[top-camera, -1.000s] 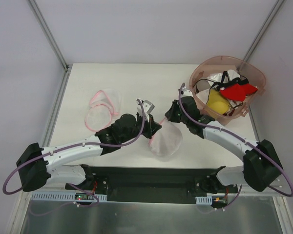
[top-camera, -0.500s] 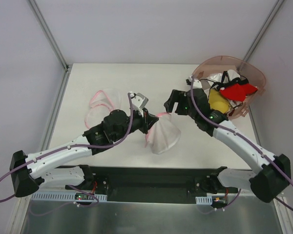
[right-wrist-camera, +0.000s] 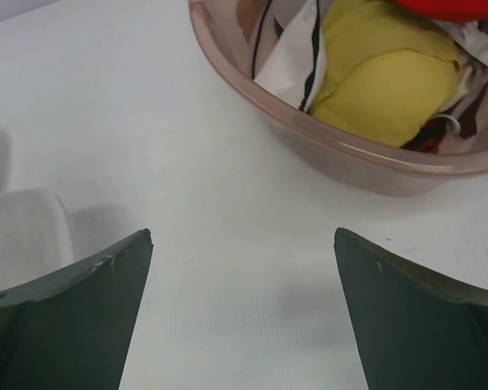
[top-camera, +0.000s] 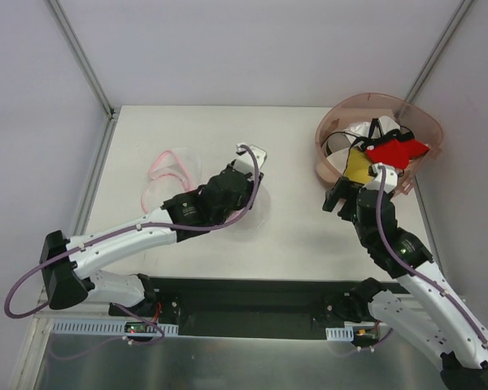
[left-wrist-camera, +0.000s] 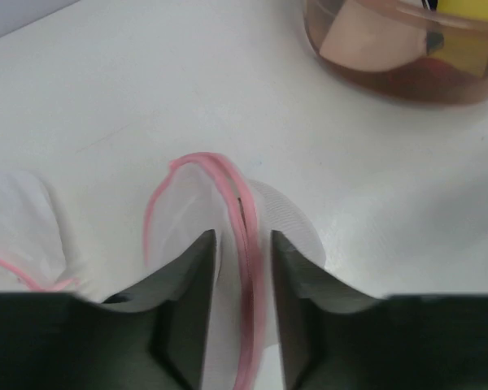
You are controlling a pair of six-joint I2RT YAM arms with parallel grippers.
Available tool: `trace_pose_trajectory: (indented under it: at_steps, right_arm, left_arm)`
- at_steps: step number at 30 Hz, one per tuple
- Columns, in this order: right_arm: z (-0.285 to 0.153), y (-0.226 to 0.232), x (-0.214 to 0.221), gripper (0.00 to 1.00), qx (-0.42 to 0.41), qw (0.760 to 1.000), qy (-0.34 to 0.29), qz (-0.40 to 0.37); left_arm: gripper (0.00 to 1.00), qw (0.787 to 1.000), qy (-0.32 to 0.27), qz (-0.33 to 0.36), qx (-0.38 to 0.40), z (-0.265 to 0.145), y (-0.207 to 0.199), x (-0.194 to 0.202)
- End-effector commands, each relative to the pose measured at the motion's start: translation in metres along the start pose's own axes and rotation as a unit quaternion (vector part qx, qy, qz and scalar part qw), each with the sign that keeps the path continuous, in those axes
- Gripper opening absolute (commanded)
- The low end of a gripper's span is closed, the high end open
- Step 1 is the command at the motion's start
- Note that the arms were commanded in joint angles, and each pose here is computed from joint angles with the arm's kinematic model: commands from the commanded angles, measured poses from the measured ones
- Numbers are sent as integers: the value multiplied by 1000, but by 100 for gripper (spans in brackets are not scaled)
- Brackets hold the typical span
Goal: Unzip the laundry bag and remove the bra
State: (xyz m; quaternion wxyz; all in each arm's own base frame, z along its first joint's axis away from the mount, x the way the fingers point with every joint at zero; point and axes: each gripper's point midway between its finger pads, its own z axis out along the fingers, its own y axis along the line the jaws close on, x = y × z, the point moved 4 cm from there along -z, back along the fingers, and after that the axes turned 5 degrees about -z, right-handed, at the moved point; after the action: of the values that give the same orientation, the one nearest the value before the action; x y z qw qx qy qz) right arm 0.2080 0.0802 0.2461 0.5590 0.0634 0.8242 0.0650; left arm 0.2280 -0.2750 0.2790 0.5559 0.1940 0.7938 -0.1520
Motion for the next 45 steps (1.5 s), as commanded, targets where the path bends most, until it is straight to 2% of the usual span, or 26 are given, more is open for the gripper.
trace_pose_trajectory:
  at_steps: [1,3,11,14,17,21,22,30,33,35,41,42,45]
  right_arm:
    - [0,-19,11,98,54,998,9,-10]
    - [2,-16,13,97,49,998,22,-14]
    - [5,-8,17,98,30,999,35,-12]
    - [6,-7,22,98,24,999,44,-7]
    - [7,-4,27,98,17,999,50,-2]
    - [9,-1,28,98,10,998,55,1]
    - [9,-1,28,98,9,998,56,1]
    - [16,9,28,98,-3,998,66,-1]
    - [18,12,28,98,-8,998,68,1]
    - [19,13,28,98,-9,998,70,2]
    - [20,14,30,98,-11,997,74,3]
    - [20,15,30,98,-12,997,75,2]
    - [21,15,31,98,-13,997,76,5]
  left_arm:
    - [67,998,49,-5,45,8,-26,19]
    - [71,996,69,-1,50,15,-31,30]
    - [68,993,96,-5,70,16,-22,43]
    - [68,992,119,2,36,19,-13,61]
    - [64,988,149,-25,-10,22,-4,90]
    - [75,979,193,-60,-15,23,-12,126]
    - [75,978,198,-59,-20,23,-13,131]
    - [68,971,227,-64,-42,27,-10,159]
    - [60,972,223,-51,-51,27,-6,159]
    - [47,974,214,-47,-62,27,-2,156]
    - [24,978,193,-48,-69,23,4,145]
    - [13,978,191,-46,-69,23,4,144]
    - [4,979,186,-45,-65,21,4,138]
